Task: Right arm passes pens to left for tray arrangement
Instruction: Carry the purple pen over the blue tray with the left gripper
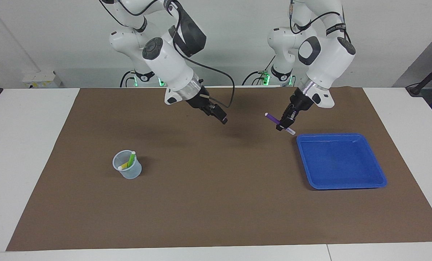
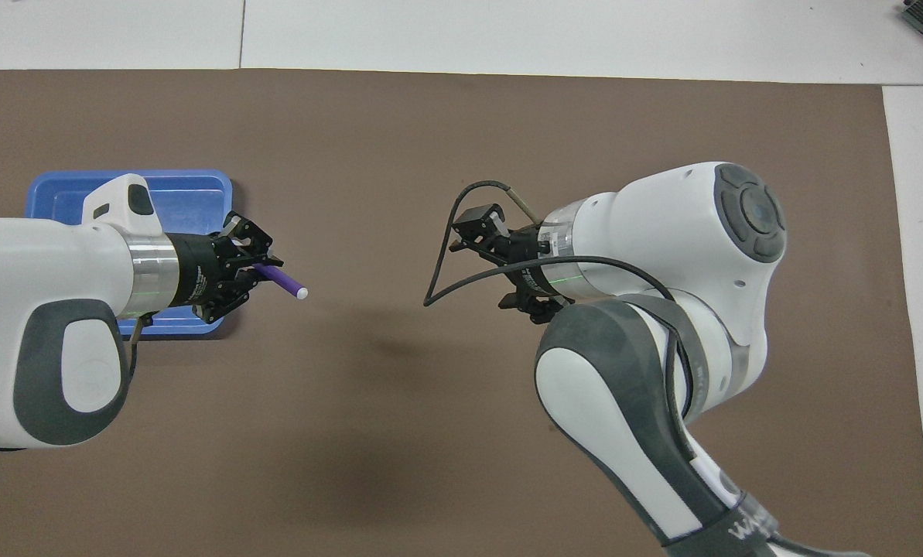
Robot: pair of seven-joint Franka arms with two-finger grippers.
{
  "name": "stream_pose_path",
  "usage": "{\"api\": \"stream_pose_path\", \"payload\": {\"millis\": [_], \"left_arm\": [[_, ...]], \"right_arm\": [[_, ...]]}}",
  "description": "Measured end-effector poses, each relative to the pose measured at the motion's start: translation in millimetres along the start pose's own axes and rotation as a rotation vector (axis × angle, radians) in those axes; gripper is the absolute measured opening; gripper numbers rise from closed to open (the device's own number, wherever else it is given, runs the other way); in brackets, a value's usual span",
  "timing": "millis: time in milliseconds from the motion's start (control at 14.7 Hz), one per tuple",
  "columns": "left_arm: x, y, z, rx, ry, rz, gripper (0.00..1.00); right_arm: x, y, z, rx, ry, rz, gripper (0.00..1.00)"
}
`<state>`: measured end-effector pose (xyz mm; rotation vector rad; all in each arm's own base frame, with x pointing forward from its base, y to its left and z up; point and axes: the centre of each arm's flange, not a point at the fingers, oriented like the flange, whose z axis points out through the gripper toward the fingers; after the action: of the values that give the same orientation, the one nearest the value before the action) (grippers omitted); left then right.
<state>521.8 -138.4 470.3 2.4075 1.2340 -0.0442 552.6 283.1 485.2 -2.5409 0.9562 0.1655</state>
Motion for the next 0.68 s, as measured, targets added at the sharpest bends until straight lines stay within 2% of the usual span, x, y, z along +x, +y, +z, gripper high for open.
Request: {"api": "stream_pose_path", "payload": {"millis": [203, 271, 475, 610, 678], "left_arm": [[28, -27, -3, 0.037, 0.030, 0.153, 0.18], [36, -34, -5, 0.066, 0.056, 0.220, 0.18], [63, -52, -13, 0.185, 0.133, 0.479, 0.18], [87, -67, -22, 0.222, 0.142, 0.629, 0.18], [99, -75, -25, 0.232, 0.140, 0.688, 0.18]], "right_arm": [[35, 36, -11, -0.223, 0.143, -0.253, 1.00], [50, 47, -19, -0.272, 0.163, -0.327, 1.00], [114, 90, -53, -0.358, 0.169, -0.571, 0.98], [147, 116, -70, -0.468, 0.191, -0.729, 0.95], [154, 122, -72, -0.524, 0.203, -0.780, 0.93]]}}
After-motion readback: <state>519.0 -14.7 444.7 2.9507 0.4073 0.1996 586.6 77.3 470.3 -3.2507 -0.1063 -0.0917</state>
